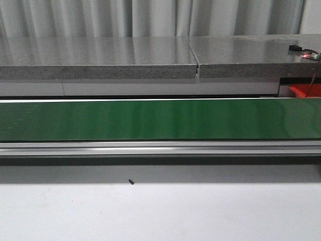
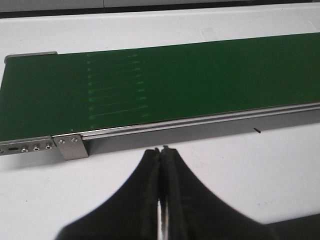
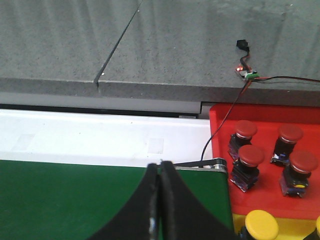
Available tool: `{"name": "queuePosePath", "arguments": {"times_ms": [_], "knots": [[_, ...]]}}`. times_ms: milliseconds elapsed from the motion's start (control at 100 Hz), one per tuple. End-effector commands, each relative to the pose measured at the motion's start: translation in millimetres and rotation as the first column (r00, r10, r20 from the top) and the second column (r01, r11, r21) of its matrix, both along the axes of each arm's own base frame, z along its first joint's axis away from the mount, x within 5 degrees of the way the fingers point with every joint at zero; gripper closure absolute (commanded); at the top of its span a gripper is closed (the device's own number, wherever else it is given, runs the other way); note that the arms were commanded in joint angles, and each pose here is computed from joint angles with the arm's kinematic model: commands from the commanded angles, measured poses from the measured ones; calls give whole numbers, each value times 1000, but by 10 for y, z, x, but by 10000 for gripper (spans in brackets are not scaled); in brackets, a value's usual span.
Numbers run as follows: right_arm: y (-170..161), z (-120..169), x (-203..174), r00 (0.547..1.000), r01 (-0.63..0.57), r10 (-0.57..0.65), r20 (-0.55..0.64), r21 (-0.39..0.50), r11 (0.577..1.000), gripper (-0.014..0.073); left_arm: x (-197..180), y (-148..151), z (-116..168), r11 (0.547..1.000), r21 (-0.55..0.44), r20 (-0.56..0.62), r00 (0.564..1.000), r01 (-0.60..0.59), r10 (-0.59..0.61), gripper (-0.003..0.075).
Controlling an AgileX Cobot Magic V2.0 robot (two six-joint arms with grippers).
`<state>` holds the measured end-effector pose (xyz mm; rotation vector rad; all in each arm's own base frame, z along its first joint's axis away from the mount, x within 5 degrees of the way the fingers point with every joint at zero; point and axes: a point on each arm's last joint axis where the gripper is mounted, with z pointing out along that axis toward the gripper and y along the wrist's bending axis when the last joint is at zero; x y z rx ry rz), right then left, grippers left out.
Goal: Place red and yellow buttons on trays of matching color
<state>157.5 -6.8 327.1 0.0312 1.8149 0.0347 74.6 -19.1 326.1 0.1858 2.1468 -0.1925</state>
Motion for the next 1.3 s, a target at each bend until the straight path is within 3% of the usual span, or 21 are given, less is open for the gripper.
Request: {"name": "queuePosePath", "arguments": {"times_ms": [0,180,590,790,1030,1160,1290], "knots": [[-27,107,-115,991,47,-47,125,3,999,660,30,-16,117,999,-32,75,997,3,0,739],[22,-94,-350,994,22,-22,108,4,1000,660,30,-16,117,999,-32,75,997,3,0,739],[71,-493,-799,979,22,-30,200,39,999,660,30,-16,117,999,-32,75,997,3,0,739],[65,-692,-902,977,39,-44,210,28,999,660,30,-16,117,999,-32,75,997,3,0,739],[19,-941,-1026,955,99,-120,270,88,991,660,30,-16,117,999,-32,75,997,3,0,739],[14,-1081,-1053,933,102,-125,338,85,991,660,30,-16,117,999,-32,75,997,3,0,739],[11,-1177,-1037,936,107,-120,332,56,993,660,30,-16,117,999,-32,75,997,3,0,739]]}}
